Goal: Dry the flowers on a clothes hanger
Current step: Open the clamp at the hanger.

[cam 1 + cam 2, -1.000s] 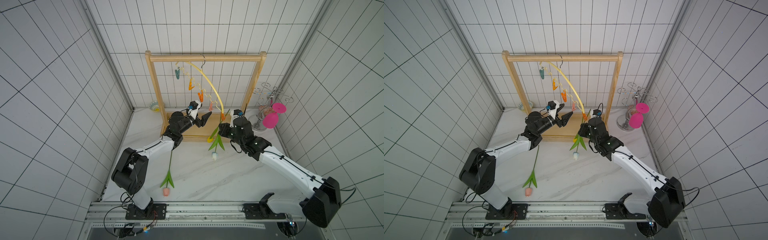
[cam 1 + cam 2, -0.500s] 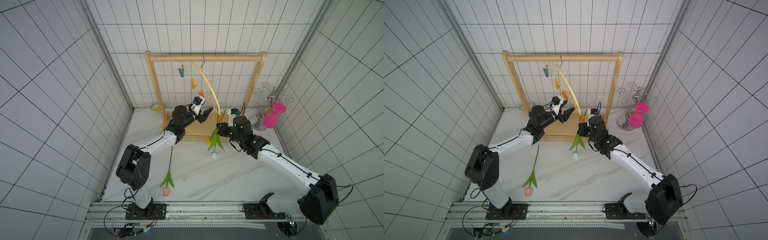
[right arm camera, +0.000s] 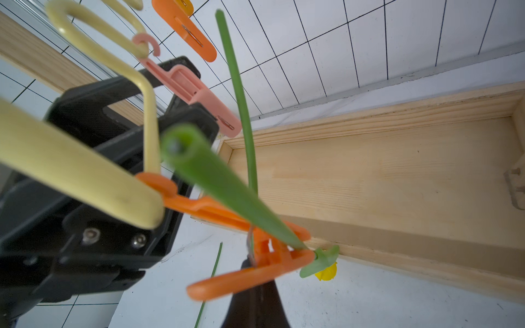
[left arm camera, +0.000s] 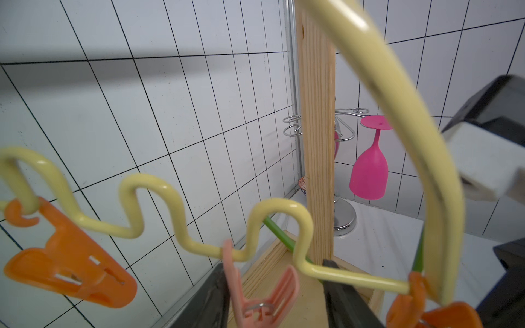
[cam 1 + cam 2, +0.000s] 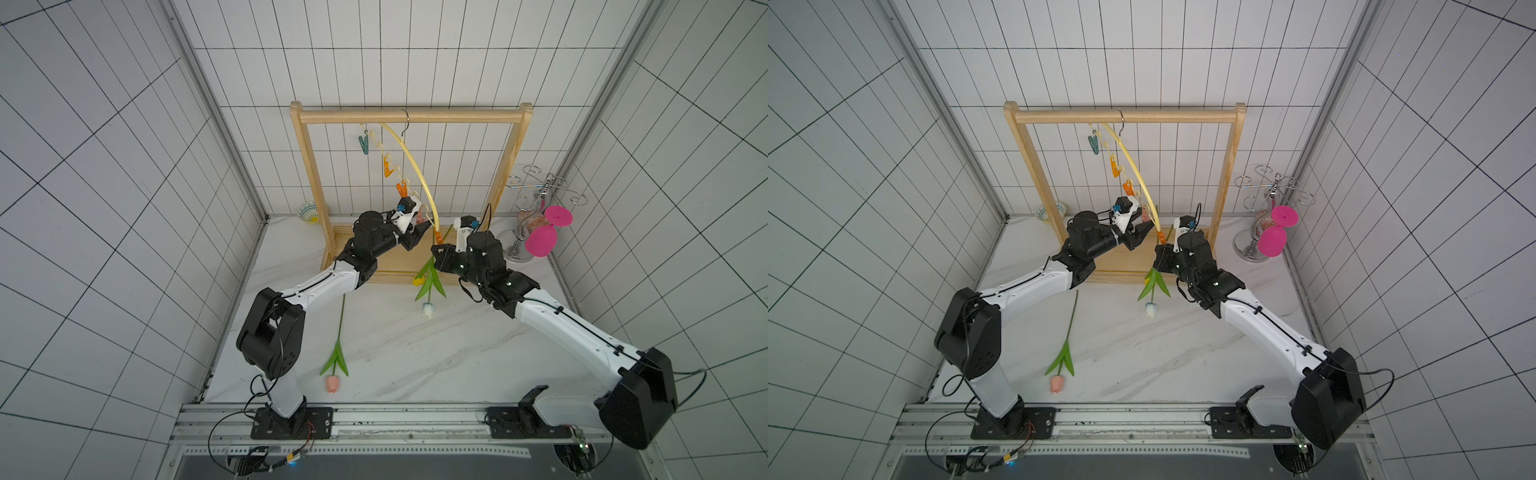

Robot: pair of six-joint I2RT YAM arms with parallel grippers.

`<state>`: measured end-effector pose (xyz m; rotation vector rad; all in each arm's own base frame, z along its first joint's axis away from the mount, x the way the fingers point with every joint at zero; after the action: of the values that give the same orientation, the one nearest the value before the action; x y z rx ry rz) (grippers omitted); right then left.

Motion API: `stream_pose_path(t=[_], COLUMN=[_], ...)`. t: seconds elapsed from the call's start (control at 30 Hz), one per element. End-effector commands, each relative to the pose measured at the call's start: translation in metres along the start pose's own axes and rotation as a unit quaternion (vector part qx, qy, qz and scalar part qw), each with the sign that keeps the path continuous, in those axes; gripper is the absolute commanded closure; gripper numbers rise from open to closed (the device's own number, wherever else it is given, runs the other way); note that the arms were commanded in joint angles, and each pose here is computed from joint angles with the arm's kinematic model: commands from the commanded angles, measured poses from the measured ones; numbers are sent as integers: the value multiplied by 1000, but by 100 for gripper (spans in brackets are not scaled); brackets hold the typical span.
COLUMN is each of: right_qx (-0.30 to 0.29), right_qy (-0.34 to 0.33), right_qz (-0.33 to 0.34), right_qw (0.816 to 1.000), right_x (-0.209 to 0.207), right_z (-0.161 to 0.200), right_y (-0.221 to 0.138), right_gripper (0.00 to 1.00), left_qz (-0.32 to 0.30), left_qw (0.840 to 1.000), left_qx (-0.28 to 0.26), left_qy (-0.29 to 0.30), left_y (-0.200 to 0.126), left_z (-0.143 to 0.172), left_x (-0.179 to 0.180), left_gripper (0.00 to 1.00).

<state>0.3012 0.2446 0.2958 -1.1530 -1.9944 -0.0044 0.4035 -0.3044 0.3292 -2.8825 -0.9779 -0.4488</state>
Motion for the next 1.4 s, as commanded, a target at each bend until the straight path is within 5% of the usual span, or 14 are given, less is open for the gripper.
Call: stream_pose_path(t=[0.0, 0.53, 0.77, 1.07, 1.37], right_qx=[-27, -22, -23, -22, -21], right_qy=[-7, -8, -7, -5, -7], right_qz=[-28, -28, -29, -27, -26], right_qw=[999, 999, 999, 999, 999], right_x=[19, 21, 22, 20, 18], right_z=[-23, -24, -25, -23, -22], right_y=[-8, -9, -9, -10, -11], right_gripper=[100, 100, 100, 100, 100], left_qz=[-8, -17, -17, -14, -14], left_qw=[1000, 1000, 1000, 1000, 1000], left_qx=[-2, -3, -4, -3, -6], left_qy=[5, 0, -4, -4, -3], left_y=[2, 2, 2, 7, 9], left_z=[-6, -7, -7, -4, -6], left_x=[4, 5, 5, 0, -1], left_gripper=[47, 63, 41, 42, 61])
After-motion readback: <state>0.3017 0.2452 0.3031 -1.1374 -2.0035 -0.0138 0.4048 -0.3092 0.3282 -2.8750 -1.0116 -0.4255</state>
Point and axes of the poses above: each gripper's point midway between its finger pads, its own y axis out along the fingers, its own x axis along the line the jaws close on, z = x × y, the point moved 5 cm from there along -y, back along the fingers, and after that the axes turned 9 degrees about y, right-handed, at the moved point
